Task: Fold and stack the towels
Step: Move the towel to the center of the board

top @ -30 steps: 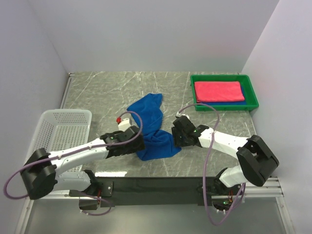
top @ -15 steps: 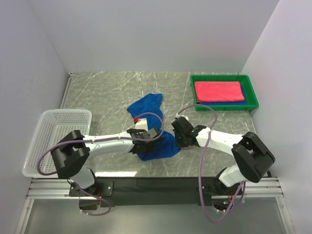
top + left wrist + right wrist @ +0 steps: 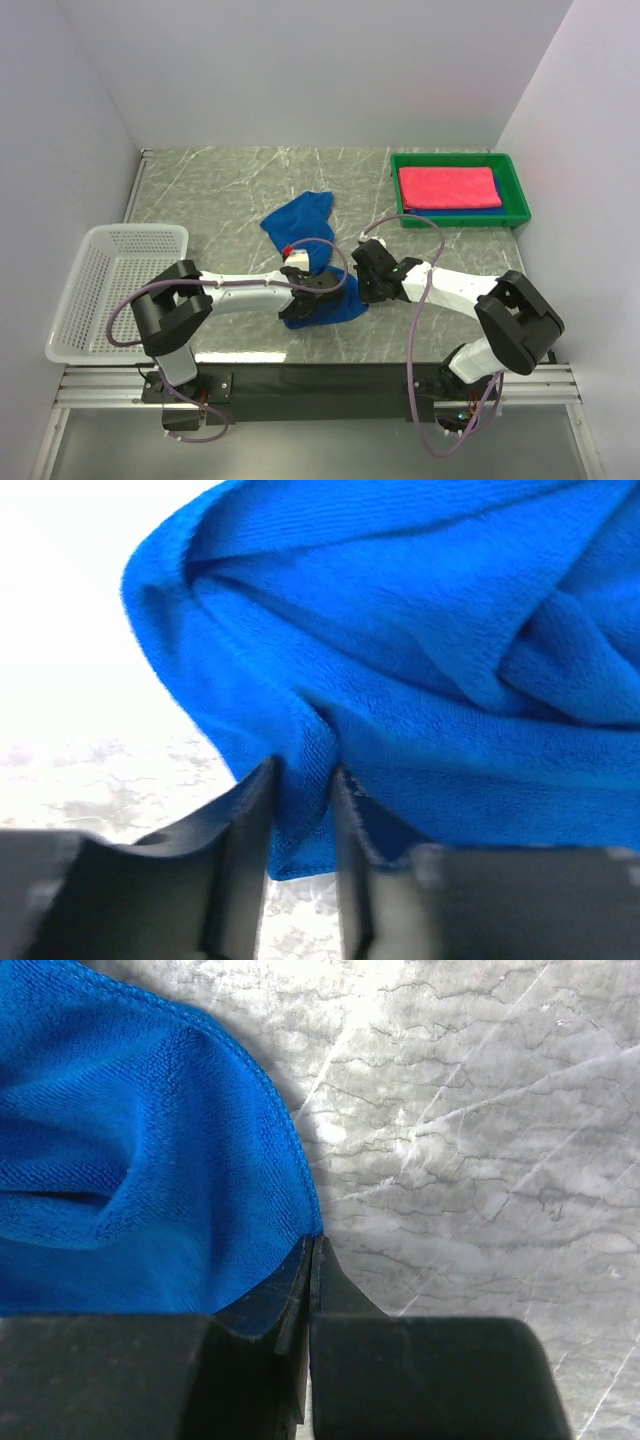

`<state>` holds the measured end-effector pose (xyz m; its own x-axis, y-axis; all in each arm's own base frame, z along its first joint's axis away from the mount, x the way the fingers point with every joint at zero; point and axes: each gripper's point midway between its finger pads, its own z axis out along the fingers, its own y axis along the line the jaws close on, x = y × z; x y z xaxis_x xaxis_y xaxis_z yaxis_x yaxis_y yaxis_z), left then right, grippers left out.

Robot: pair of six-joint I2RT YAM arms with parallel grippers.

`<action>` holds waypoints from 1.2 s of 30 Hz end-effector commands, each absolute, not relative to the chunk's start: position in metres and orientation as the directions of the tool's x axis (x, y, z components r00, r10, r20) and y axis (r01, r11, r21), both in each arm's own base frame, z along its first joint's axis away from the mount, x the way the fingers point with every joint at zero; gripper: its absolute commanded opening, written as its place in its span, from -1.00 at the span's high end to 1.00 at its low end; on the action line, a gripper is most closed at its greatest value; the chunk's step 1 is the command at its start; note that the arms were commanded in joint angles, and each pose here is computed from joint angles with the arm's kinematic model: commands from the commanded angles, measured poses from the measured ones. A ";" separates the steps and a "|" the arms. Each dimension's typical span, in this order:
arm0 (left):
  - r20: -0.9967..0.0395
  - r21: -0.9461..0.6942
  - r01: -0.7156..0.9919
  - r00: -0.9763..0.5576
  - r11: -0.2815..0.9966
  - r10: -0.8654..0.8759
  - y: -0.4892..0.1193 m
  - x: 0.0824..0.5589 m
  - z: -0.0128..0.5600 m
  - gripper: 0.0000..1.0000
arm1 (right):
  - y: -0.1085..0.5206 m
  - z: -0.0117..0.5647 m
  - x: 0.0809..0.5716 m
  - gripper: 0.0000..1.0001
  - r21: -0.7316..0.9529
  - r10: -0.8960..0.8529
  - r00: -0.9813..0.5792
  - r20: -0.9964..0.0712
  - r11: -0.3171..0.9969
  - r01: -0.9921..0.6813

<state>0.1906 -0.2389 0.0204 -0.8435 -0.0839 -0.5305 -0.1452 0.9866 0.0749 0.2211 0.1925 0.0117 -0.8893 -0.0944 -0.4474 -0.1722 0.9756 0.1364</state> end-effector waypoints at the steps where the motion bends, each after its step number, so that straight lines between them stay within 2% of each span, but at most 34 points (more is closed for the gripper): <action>1: -0.574 0.130 -0.190 -0.814 0.973 -0.083 -0.225 0.196 0.031 0.37 | 0.188 -0.004 0.204 1.00 0.135 -0.115 -0.912 -0.394 0.974 -0.181; 3: -0.582 0.137 -0.203 -0.809 0.970 -0.087 -0.220 0.195 0.035 0.59 | 0.189 -0.003 0.204 1.00 0.137 -0.116 -0.910 -0.399 0.973 -0.184; 7: -0.599 0.155 -0.240 -0.794 0.958 -0.102 -0.207 0.193 0.037 0.64 | 0.188 0.000 0.205 1.00 0.138 -0.111 -0.907 -0.405 0.974 -0.181; 11: -0.596 0.154 -0.257 -0.795 0.954 -0.118 -0.197 0.187 0.039 0.53 | 0.189 -0.001 0.203 1.00 0.140 -0.115 -0.909 -0.401 0.973 -0.185; 15: -0.598 0.091 -0.272 -0.784 0.958 -0.166 -0.192 0.185 0.048 0.31 | 0.188 0.000 0.203 1.00 0.135 -0.115 -0.910 -0.397 0.974 -0.182; 19: -0.586 0.027 -0.271 -0.784 0.962 -0.204 -0.189 0.188 0.048 0.26 | 0.186 0.001 0.203 1.00 0.128 -0.117 -0.910 -0.398 0.975 -0.182; 26: -0.541 -0.024 -0.261 -0.808 0.965 -0.232 -0.195 0.191 0.032 0.32 | 0.186 0.002 0.203 1.00 0.125 -0.120 -0.909 -0.400 0.975 -0.183; 29: -0.519 -0.032 -0.252 -0.822 0.967 -0.232 -0.199 0.189 0.024 0.28 | 0.186 0.002 0.203 1.00 0.126 -0.123 -0.909 -0.397 0.974 -0.187; 33: -0.524 -0.032 -0.268 -0.816 0.963 -0.244 -0.196 0.192 0.024 0.09 | 0.186 0.002 0.202 1.00 0.131 -0.122 -0.910 -0.396 0.973 -0.188; 36: -0.524 -0.041 -0.280 -0.811 0.959 -0.260 -0.191 0.194 0.025 0.11 | 0.186 0.002 0.202 1.00 0.130 -0.121 -0.909 -0.399 0.974 -0.187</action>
